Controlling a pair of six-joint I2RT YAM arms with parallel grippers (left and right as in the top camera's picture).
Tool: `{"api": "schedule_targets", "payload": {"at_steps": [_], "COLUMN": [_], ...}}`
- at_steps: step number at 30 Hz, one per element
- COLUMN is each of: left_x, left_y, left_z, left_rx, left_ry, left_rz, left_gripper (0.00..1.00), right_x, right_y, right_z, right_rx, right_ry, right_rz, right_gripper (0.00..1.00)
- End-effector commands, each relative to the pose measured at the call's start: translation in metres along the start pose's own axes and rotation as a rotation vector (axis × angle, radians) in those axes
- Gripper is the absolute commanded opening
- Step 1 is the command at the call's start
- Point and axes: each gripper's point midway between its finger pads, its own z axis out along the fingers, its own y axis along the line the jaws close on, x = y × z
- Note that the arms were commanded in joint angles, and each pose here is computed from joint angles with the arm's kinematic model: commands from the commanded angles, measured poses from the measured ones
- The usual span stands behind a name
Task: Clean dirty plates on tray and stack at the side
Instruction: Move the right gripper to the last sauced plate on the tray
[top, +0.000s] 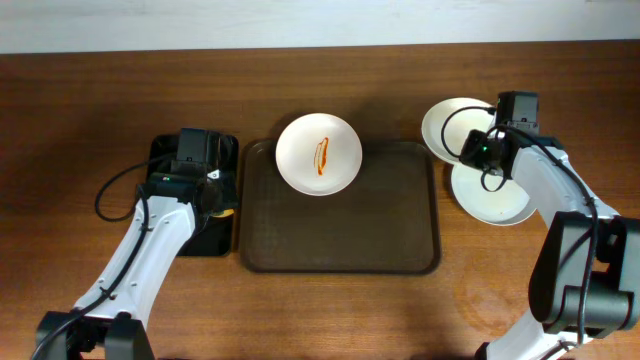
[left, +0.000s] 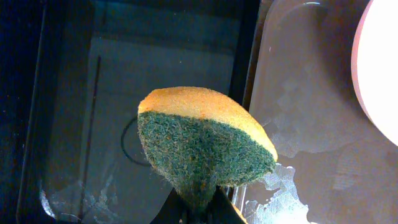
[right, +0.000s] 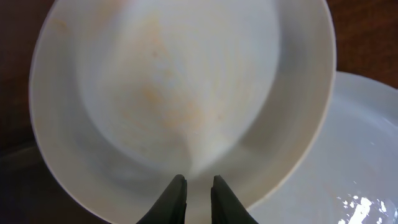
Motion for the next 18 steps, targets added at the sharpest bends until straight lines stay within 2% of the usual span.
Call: {"api": "schedule_targets", "payload": {"at_steps": [1,14,15,16,18], "left_x": [-0.002,-0.002,-0.002,-0.002,-0.002], "left_y": [0.000,0.000,0.000,0.000,0.000], "left_z": [-0.005,-0.005,-0.005,-0.005,-0.005], "left_rx": [0.010,0.010,0.010,0.010,0.010], "left_ry": [-0.015,-0.015,-0.015,-0.016,-0.016], "left_rz": [0.010,0.010,0.010,0.010,0.010], "left_gripper": [0.00,0.00,0.00,0.00,0.00], "right_x": [0.007,0.070,0.074,0.076,0.077], "right_y": [-0.013,-0.058,-0.066,-0.071,-0.081], "right_z": [0.002,-0.017,-0.021,-0.024,-0.027], "right_rx": [0.073,0.309,0.357,0.389,0.437], "right_ry": [0.032,0.285,0.295,0.304,0.303], "right_rz": [0.007,-0.025,-0.006,-0.010,0.008], "right_gripper": [0.15,0.15,0.16,0.21,0.23]}}
